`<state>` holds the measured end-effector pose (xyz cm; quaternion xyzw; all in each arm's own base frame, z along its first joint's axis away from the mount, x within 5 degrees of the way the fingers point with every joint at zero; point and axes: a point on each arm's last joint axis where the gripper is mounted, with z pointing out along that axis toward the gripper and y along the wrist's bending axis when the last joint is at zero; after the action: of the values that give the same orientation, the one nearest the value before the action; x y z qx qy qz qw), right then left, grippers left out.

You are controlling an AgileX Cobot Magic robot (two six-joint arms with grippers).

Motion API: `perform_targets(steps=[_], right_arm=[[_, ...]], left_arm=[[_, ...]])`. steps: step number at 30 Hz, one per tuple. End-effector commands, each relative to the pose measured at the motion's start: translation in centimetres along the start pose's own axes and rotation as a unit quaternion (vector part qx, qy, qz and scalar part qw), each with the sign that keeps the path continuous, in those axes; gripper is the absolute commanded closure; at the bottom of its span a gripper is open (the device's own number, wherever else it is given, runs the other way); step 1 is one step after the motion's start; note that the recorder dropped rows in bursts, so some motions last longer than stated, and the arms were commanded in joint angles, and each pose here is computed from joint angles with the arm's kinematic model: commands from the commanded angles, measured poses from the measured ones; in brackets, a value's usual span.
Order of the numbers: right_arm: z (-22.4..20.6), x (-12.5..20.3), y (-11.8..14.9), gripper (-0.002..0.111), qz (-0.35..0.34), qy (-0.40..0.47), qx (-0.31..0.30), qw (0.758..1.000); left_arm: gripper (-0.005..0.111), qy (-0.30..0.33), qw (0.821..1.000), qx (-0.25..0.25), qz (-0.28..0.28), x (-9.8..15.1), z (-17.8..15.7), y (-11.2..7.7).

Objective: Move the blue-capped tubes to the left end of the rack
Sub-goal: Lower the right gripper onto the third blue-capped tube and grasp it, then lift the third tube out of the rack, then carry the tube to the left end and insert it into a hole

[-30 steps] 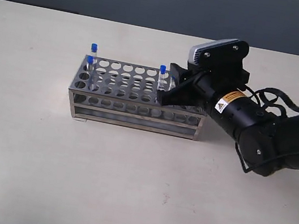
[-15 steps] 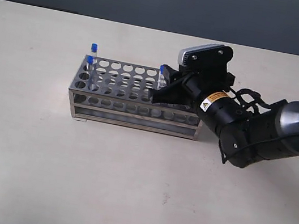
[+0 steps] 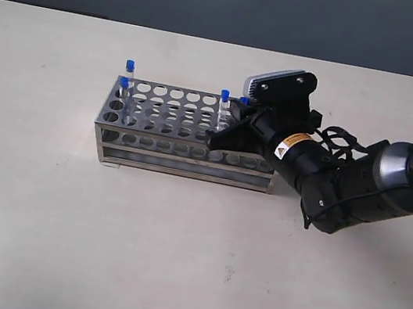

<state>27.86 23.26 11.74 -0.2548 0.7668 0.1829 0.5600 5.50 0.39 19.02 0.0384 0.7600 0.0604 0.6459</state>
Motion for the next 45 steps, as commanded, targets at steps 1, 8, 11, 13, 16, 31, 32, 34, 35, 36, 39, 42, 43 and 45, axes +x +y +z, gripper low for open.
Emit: perform_targets(steps=[1, 8, 11, 13, 16, 31, 32, 34, 35, 36, 39, 42, 43, 45], right_arm=[[0.1, -0.2, -0.2, 0.109, 0.003, -0.005, 0.005, 1.000], [-1.2, -3.4, -0.2, 0.109, -0.028, -0.034, 0.003, 0.999], [-2.5, -6.1, -0.2, 0.109, -0.049, -0.064, 0.004, 0.997], [-3.3, -7.8, -0.2, 0.109, -0.055, -0.082, 0.004, 0.995], [-4.1, -10.4, 0.2, 0.109, -0.073, -0.094, -0.013, 0.993], [-1.2, -13.7, 8.7, 0.109, -0.052, -0.079, -0.130, 0.987], [-0.8, -13.1, 9.4, 0.109, -0.054, -0.072, -0.137, 0.986], [-0.3, -12.0, 10.6, 0.109, -0.059, -0.061, -0.149, 0.985], [0.0, -11.4, 11.1, 0.109, -0.062, -0.054, -0.155, 0.985], [0.2, -10.9, 11.6, 0.109, -0.063, -0.053, -0.160, 0.984], [0.6, -9.7, 12.5, 0.109, -0.066, -0.046, -0.169, 0.982], [0.9, -9.3, 12.8, 0.109, -0.066, -0.049, -0.172, 0.982], [0.9, -9.3, 12.9, 0.109, -0.065, -0.053, -0.172, 0.981], [1.0, -9.3, 12.9, 0.109, -0.063, -0.066, -0.172, 0.981]], left_arm=[[0.106, -0.006, 1.000, 0.004, -0.002, -0.2, 0.0, 0.0], [0.106, -0.006, 1.000, 0.004, -0.002, -0.2, 0.0, 0.0], [0.106, -0.006, 1.000, 0.004, -0.002, -0.2, 0.0, 0.0], [0.106, -0.006, 1.000, 0.004, -0.002, -0.2, 0.0, 0.0], [0.106, -0.006, 1.000, 0.004, -0.002, -0.2, 0.0, 0.0], [0.106, -0.006, 1.000, 0.004, -0.002, -0.2, 0.0, 0.0], [0.106, -0.006, 1.000, 0.004, -0.002, -0.2, 0.0, 0.0], [0.106, -0.006, 1.000, 0.004, -0.002, -0.2, 0.0, 0.0], [0.106, -0.006, 1.000, 0.004, -0.002, -0.2, 0.0, 0.0], [0.106, -0.006, 1.000, 0.004, -0.002, -0.2, 0.0, 0.0], [0.106, -0.006, 1.000, 0.004, -0.002, -0.2, 0.0, 0.0], [0.106, -0.006, 1.000, 0.004, -0.002, -0.2, 0.0, 0.0], [0.106, -0.006, 1.000, 0.004, -0.002, -0.2, 0.0, 0.0], [0.106, -0.006, 1.000, 0.004, -0.002, -0.2, 0.0, 0.0]])
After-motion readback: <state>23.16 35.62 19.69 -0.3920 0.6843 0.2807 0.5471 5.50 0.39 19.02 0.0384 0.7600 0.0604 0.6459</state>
